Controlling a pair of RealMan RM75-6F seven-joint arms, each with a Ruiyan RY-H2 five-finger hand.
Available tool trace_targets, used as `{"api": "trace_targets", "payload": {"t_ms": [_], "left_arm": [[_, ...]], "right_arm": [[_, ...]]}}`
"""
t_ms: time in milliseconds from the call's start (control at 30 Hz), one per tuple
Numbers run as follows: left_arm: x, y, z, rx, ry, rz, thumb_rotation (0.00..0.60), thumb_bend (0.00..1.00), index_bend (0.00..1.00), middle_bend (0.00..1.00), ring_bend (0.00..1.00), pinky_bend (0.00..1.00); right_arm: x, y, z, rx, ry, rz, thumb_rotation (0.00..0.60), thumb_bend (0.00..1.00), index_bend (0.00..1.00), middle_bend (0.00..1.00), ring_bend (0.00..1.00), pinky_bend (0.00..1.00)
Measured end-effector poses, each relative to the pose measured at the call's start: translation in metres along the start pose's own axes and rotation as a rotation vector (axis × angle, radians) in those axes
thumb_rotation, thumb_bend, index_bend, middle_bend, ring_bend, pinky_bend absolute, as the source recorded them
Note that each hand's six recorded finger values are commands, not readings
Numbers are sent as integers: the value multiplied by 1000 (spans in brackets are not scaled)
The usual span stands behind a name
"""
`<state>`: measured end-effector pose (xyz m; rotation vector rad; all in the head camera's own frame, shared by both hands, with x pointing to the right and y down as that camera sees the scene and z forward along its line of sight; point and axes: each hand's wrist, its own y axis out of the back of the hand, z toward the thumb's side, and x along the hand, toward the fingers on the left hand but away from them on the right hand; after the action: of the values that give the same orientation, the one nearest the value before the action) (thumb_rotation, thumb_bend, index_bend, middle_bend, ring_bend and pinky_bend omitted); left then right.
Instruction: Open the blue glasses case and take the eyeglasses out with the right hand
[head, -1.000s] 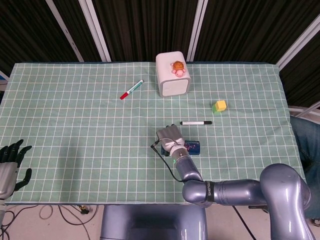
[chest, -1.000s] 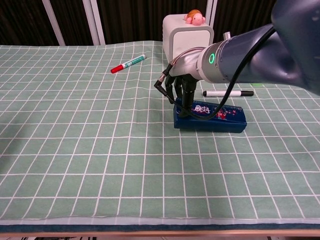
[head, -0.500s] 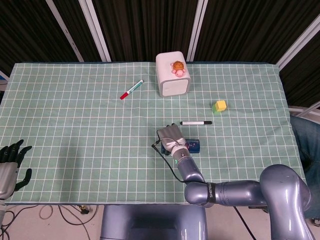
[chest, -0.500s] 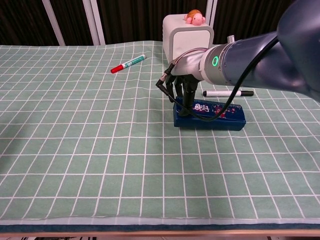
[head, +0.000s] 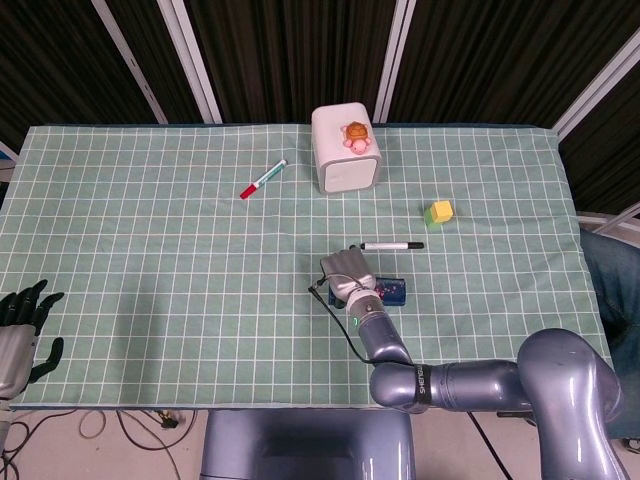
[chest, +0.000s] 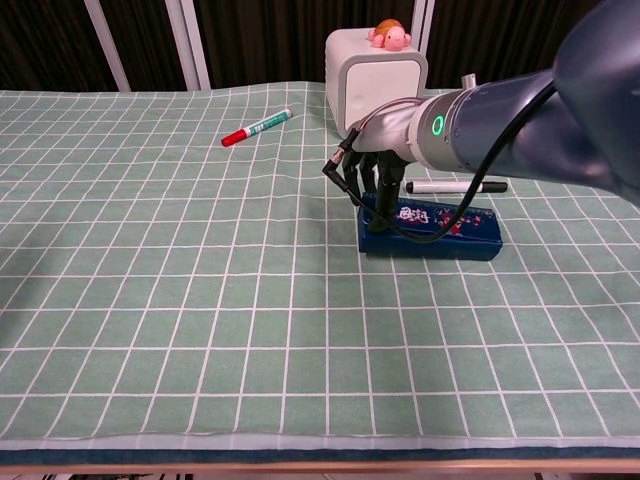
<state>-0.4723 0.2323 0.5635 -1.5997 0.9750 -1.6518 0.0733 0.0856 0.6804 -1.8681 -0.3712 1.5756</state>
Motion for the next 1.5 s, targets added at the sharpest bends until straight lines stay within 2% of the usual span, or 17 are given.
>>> {"api": "trace_targets", "payload": {"t_ms": [367,667,933,1100,1433,1500], "left_arm": [[0,0,0,-2,1,-3,600,462,153,0,0,53],[0,-1,0,-4,2,-6,600,462,153,0,0,66],[0,-1,-1,-2,4,-10,600,462,152,0,0,70],[0,-1,-1,-2,5,-10,600,462,152,0,0,70],[0,-1,-1,-1,5,-8,600,462,152,0,0,70],[0,-1,-1,-1,5,-8,600,462,152,0,0,70]], "right_arm": [[-1,-4,-7,31,-38,-12,600,1000,440,562,360,239],[-1,-14,-12,50,-61,30,600,923,440,508,347,239],[-3,-21,-14,64,-75,59,600,804,408,320,258,239],[-3,-22,-15,68,-86,66,600,791,381,263,219,239],[-4,-22,-19,69,-97,56,600,787,367,247,208,239],[-5,-22,-20,70,-101,55,600,743,362,246,204,239]]}}
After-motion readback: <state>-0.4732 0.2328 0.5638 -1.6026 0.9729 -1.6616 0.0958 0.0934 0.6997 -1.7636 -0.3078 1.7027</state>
